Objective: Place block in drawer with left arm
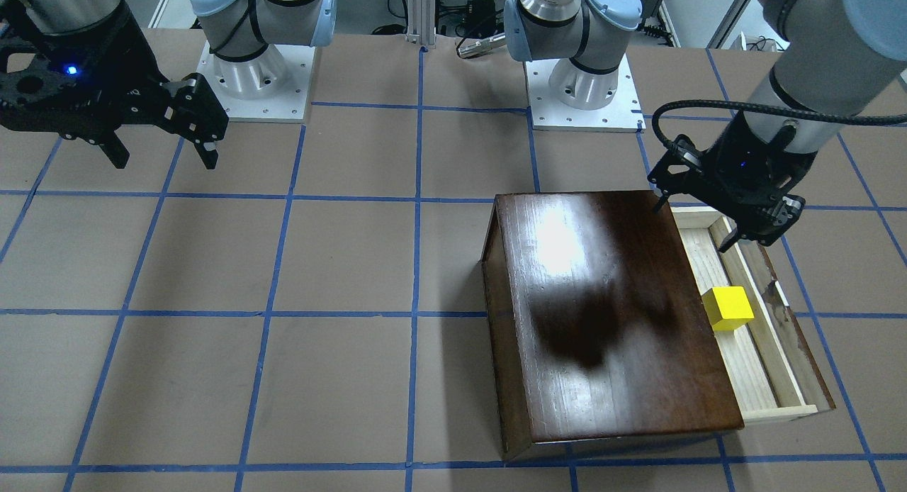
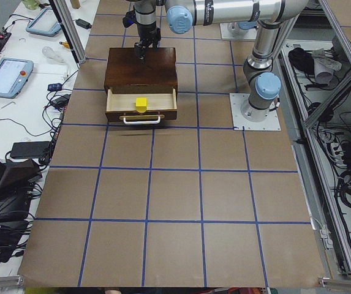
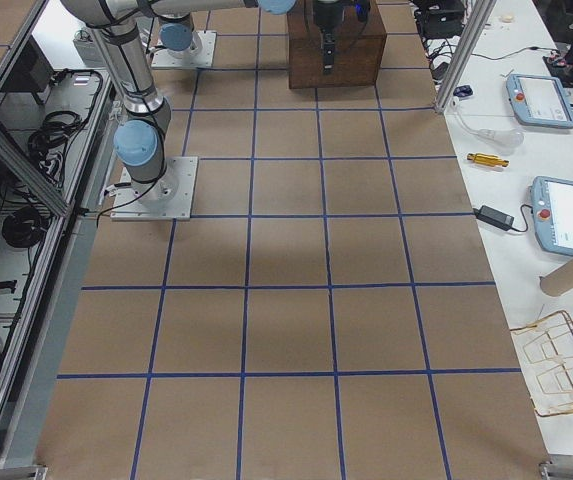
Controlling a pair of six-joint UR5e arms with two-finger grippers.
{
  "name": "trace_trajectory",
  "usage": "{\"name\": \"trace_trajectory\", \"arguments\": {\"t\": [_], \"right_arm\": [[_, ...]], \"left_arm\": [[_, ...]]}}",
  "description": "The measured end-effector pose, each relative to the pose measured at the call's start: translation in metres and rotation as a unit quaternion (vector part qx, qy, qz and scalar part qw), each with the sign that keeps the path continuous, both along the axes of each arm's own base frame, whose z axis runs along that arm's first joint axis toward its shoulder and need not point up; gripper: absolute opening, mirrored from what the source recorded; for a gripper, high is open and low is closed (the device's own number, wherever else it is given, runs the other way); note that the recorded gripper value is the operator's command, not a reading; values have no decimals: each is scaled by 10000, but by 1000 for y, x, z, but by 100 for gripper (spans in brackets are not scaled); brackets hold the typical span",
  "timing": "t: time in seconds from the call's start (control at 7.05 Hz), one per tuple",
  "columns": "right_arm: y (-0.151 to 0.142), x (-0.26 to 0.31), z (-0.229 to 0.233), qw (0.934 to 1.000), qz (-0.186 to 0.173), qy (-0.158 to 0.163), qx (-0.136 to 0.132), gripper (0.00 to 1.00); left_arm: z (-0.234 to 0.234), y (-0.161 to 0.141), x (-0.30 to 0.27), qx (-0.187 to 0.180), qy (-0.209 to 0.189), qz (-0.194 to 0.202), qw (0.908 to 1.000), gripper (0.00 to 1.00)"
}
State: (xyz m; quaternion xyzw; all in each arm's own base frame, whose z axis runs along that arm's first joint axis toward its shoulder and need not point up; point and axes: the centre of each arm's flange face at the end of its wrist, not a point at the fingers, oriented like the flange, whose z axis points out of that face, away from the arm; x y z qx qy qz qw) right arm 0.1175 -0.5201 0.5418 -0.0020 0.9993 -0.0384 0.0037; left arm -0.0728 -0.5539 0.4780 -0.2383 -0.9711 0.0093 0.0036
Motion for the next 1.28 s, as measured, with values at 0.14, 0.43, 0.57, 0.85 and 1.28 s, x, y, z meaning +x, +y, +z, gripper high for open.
{"name": "trace_trajectory", "arguments": {"t": [0.14,0.43,0.57,0.85,1.28], "right_arm": [[0,0,0,10000,0,-1,0,100],[0,0,0,10000,2,-3,1,100],[0,0,0,10000,3,-3,1,100],[0,0,0,10000,4,-2,0,100],[0,0,0,10000,4,-1,2,100]], "left_arm": [[2,6,-17,23,-12,592,9982,100],[7,24,-36,33,-59,1665,9860,100],[10,34,-44,14,-58,2075,9782,100],[13,44,-48,-18,-43,2459,9693,100],[19,43,-47,-57,14,2549,9670,100]]}}
